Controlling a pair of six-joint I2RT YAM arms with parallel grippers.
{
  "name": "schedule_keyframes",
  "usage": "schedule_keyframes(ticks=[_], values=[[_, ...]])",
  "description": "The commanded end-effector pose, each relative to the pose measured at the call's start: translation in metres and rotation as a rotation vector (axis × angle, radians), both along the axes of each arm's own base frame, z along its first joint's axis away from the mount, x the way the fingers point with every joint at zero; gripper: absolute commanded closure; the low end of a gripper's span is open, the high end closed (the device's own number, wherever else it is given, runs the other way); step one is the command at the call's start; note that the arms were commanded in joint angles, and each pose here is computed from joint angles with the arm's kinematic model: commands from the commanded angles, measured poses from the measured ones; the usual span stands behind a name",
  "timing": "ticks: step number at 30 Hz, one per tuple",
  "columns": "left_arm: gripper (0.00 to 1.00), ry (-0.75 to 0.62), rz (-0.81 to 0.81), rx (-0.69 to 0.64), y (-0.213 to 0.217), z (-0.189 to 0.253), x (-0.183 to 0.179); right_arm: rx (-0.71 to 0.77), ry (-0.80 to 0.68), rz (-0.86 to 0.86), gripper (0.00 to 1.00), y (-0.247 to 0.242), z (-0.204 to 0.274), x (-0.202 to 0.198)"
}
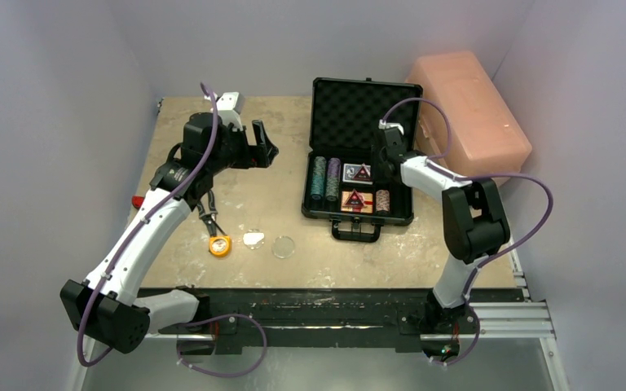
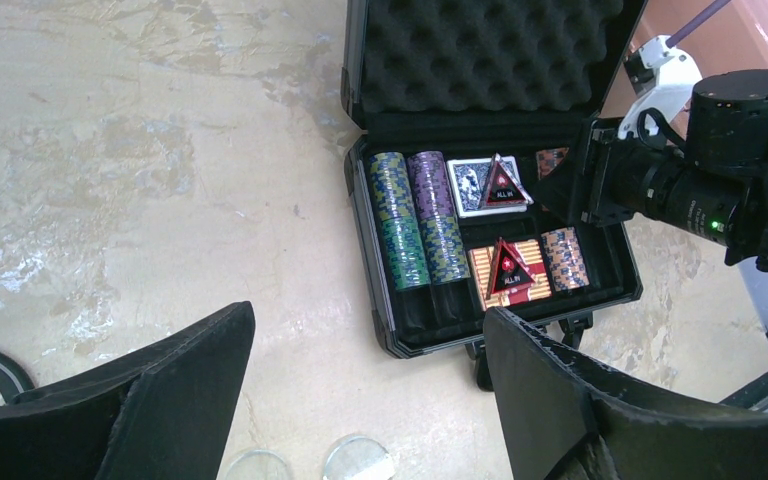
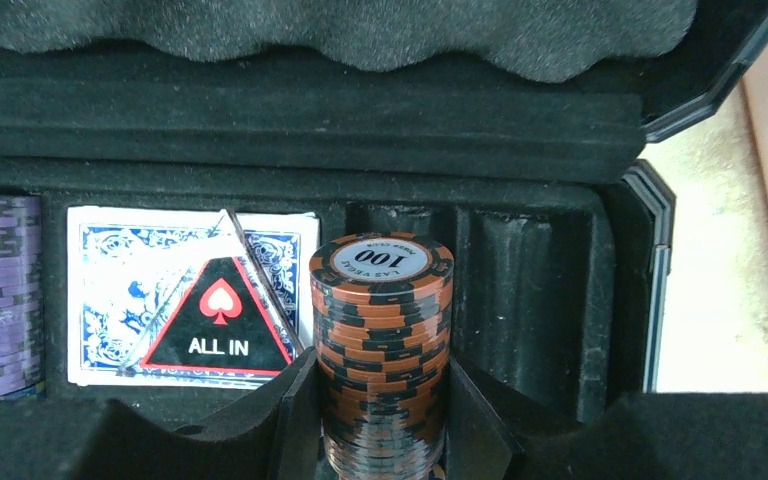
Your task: Pack up texas hold em set
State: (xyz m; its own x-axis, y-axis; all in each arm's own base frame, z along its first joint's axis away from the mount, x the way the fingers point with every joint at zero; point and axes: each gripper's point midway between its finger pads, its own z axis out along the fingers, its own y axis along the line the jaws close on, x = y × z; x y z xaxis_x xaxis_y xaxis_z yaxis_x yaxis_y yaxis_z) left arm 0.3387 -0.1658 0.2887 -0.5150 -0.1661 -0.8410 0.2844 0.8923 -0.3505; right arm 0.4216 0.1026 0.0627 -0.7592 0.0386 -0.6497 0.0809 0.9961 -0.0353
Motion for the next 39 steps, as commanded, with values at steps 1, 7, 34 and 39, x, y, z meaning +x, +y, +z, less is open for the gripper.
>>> schedule_keyframes(ticks=[1,7,34,39], values=[[0.16,-0.043,-0.008,0.008,0.001,0.009,0.005,0.049,-0.067,0.000,1.00,0.007,0.013,0.015],[0.16,-0.042,-0.007,0.009,0.001,0.009,0.005,0.047,-0.044,-0.002,1.00,0.006,0.005,0.010],[0.16,-0.037,-0.013,0.010,0.000,0.007,0.006,0.029,0.006,-0.015,1.00,-0.002,0.005,-0.007],[0.16,-0.034,-0.012,0.011,0.000,0.006,0.006,0.018,-0.001,-0.023,1.00,-0.005,0.011,-0.008]])
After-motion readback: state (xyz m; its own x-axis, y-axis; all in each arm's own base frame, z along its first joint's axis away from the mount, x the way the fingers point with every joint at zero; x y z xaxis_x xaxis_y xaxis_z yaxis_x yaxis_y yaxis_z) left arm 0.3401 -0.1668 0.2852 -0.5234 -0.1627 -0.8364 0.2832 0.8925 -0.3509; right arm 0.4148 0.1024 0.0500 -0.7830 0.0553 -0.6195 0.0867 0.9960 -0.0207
